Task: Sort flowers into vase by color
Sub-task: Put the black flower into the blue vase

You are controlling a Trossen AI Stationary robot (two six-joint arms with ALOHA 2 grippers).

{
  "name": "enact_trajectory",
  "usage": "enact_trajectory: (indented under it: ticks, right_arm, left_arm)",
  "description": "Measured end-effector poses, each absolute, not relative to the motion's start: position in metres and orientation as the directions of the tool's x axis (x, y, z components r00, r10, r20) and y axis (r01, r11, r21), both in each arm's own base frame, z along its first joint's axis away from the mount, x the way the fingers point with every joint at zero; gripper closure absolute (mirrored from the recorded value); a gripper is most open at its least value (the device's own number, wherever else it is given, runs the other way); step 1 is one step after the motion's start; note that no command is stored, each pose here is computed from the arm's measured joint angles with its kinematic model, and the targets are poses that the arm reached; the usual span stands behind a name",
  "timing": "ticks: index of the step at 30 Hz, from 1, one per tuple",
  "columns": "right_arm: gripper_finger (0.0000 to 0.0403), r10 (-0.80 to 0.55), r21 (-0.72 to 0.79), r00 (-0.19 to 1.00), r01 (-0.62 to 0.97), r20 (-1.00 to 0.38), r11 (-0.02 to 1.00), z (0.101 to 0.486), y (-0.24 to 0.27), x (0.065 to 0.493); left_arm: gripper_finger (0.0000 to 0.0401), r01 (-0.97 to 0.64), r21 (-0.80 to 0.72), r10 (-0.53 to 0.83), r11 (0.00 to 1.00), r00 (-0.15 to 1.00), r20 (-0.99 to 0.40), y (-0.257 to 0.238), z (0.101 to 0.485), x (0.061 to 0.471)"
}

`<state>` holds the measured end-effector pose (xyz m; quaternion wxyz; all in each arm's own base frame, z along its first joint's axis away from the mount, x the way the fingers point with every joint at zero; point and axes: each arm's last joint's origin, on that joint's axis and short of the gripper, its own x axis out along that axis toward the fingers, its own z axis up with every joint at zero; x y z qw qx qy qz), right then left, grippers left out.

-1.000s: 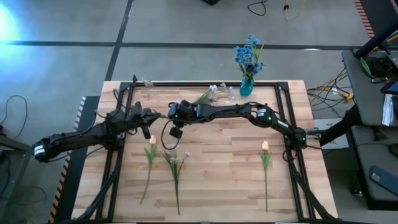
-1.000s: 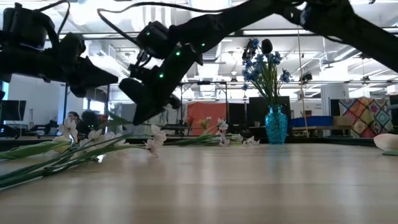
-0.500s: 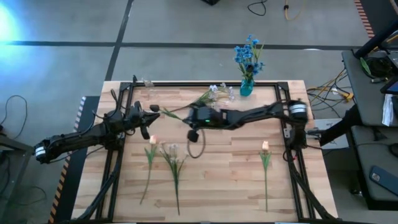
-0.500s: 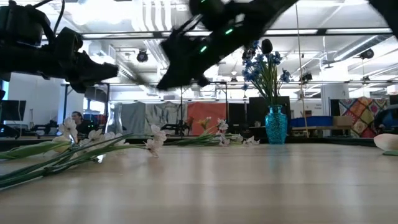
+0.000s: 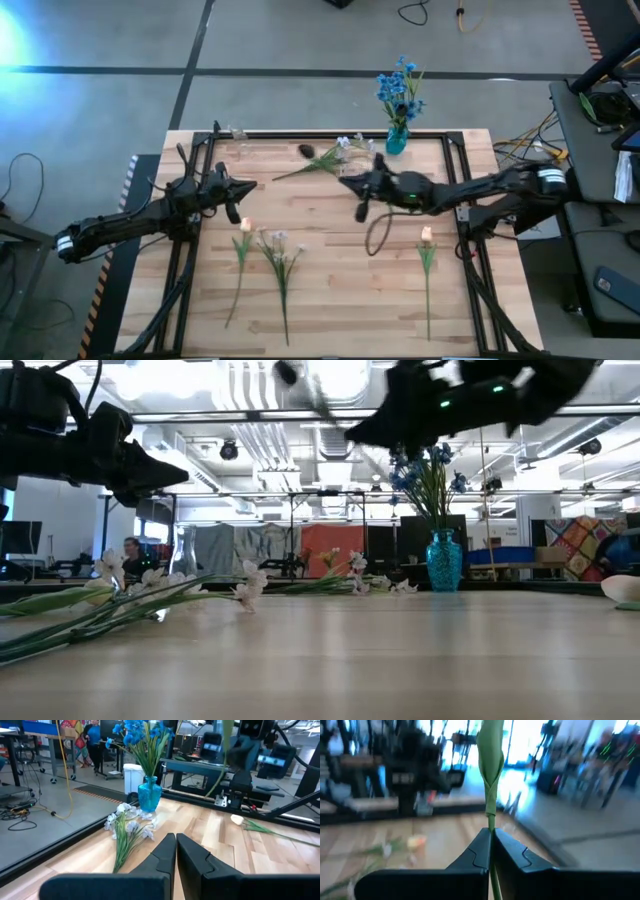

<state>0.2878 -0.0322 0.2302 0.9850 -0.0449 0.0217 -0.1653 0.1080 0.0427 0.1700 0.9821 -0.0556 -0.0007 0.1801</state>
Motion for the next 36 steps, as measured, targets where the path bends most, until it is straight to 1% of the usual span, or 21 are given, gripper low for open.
enact_trajectory:
  ticks: [6, 9, 14, 21, 29, 36]
  right_arm:
    - [0.0394, -0.44, -0.142, 0.874, 0.472, 0.207, 0.87, 0.231, -0.035, 0.243]
    - [0.0394, -0.46, -0.151, 0.825, 0.527, 0.329, 0.837, 0.231, -0.037, 0.225]
    - [0.0394, -0.498, -0.133, 0.728, 0.616, 0.471, 0.776, 0.227, -0.046, 0.199]
    - [0.0394, -0.604, -0.089, 0.644, 0.715, 0.47, 0.693, 0.221, -0.078, 0.183]
    - [0.0394, -0.568, -0.07, 0.66, 0.68, 0.491, 0.73, 0.22, -0.112, 0.166]
    - [0.0394, -0.565, -0.087, 0.653, 0.689, 0.505, 0.719, 0.224, -0.128, 0.156]
  left_arm:
    - [0.0401, -0.355, -0.109, 0.356, 0.928, 0.934, -0.014, 0.043, 0.17, 0.108]
    - [0.0401, -0.359, -0.109, 0.36, 0.927, 0.933, -0.01, 0.043, 0.171, 0.108]
    - [0.0401, -0.361, -0.109, 0.363, 0.926, 0.932, -0.003, 0.043, 0.171, 0.108]
    - [0.0401, -0.362, -0.109, 0.364, 0.926, 0.931, -0.004, 0.043, 0.171, 0.108]
    - [0.0401, -0.362, -0.109, 0.363, 0.926, 0.932, -0.006, 0.043, 0.171, 0.108]
    - [0.0401, -0.362, -0.106, 0.363, 0.926, 0.932, -0.009, 0.043, 0.171, 0.108]
